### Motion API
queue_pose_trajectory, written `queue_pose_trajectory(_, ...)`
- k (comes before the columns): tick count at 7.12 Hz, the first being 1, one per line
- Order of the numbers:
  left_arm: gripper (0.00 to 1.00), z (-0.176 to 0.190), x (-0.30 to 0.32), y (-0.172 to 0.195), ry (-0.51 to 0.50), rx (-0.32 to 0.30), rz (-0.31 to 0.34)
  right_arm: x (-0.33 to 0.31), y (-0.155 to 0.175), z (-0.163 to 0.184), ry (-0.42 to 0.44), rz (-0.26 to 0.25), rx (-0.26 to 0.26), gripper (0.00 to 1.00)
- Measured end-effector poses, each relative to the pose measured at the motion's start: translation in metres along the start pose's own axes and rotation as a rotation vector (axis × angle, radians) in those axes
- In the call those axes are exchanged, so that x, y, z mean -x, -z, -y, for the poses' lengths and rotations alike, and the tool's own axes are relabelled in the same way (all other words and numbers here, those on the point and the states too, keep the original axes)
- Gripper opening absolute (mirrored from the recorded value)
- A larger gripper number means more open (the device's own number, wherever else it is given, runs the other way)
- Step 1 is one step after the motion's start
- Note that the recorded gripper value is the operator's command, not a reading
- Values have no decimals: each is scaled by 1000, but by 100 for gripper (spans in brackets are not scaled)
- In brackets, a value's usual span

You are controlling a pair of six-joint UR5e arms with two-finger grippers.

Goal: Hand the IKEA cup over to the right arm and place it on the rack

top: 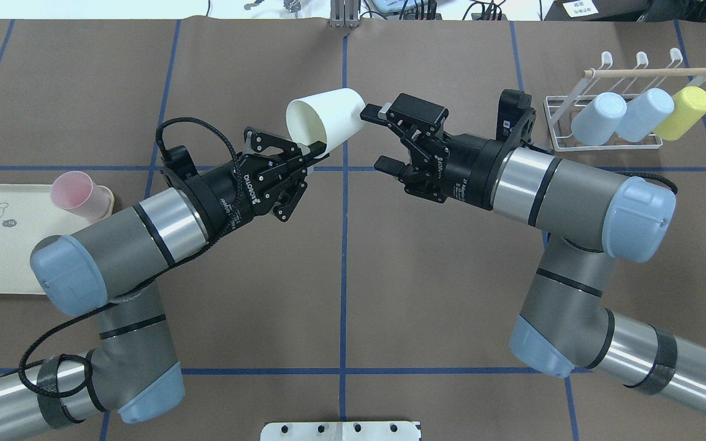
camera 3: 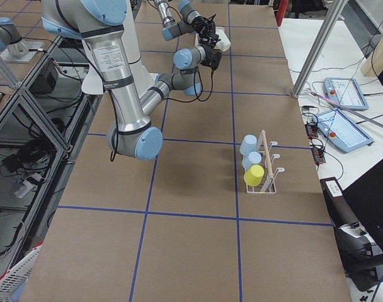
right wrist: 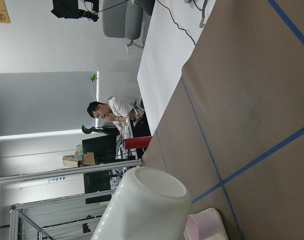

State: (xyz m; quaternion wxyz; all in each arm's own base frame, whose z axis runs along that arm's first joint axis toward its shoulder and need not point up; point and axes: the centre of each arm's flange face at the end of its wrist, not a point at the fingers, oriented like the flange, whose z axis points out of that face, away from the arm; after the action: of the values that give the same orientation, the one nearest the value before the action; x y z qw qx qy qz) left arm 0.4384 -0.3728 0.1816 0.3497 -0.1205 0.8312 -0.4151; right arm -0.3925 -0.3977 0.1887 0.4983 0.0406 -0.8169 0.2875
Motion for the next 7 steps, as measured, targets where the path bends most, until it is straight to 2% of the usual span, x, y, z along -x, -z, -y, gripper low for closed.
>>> queue_pose_trajectory(4,0,-10,10,-5,15,0,-11,-1,-3,0,-8,7,-10,100)
queue_pose_trajectory(7,0,-12,20,6,47,41,-69,-1,-3,1,-23,12,-13,100)
